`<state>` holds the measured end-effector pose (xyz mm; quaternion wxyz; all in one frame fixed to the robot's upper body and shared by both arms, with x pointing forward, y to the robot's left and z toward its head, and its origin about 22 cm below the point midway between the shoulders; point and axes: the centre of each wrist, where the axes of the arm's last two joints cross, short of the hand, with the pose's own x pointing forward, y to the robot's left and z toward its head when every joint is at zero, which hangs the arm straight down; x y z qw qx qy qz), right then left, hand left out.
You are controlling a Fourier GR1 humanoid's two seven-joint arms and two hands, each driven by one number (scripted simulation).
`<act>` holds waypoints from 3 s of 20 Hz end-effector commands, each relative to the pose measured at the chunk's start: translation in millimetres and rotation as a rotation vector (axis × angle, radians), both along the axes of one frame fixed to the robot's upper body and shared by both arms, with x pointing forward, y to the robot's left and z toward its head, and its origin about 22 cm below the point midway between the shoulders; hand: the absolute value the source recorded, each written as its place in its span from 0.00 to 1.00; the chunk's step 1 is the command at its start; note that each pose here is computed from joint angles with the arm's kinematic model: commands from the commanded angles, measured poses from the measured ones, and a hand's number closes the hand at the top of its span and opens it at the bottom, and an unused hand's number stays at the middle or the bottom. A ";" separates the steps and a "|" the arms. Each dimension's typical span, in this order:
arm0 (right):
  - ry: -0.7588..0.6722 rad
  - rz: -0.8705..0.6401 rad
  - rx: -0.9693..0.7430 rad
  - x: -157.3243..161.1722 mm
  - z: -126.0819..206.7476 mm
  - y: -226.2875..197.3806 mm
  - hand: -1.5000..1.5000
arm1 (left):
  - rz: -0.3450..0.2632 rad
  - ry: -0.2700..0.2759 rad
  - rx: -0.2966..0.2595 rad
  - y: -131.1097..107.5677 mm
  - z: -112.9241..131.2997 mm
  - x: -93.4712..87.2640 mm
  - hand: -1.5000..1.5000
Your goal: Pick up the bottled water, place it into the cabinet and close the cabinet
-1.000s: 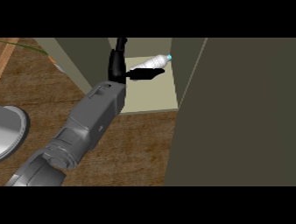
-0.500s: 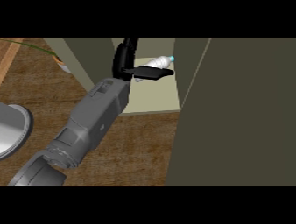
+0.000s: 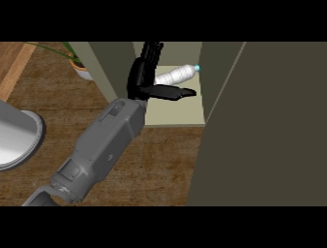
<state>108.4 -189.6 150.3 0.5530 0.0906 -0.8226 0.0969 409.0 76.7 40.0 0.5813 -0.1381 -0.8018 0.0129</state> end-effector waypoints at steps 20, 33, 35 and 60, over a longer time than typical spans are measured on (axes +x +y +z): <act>0.124 0.291 -0.148 -17.4 27.9 25.5 1.00 | -0.025 0.029 -0.021 100.8 -23.7 -164.3 1.00; 0.121 0.494 -0.148 -7.6 26.3 129.2 1.00 | 0.089 0.029 -0.052 170.1 -19.9 -204.7 1.00; 0.069 0.500 -0.205 -2.1 31.7 131.7 1.00 | 0.092 0.017 -0.067 174.2 -20.1 -216.7 1.00; 0.266 0.256 -0.051 190.8 36.5 152.2 1.00 | 0.082 0.001 -0.038 249.3 -14.5 -237.3 1.00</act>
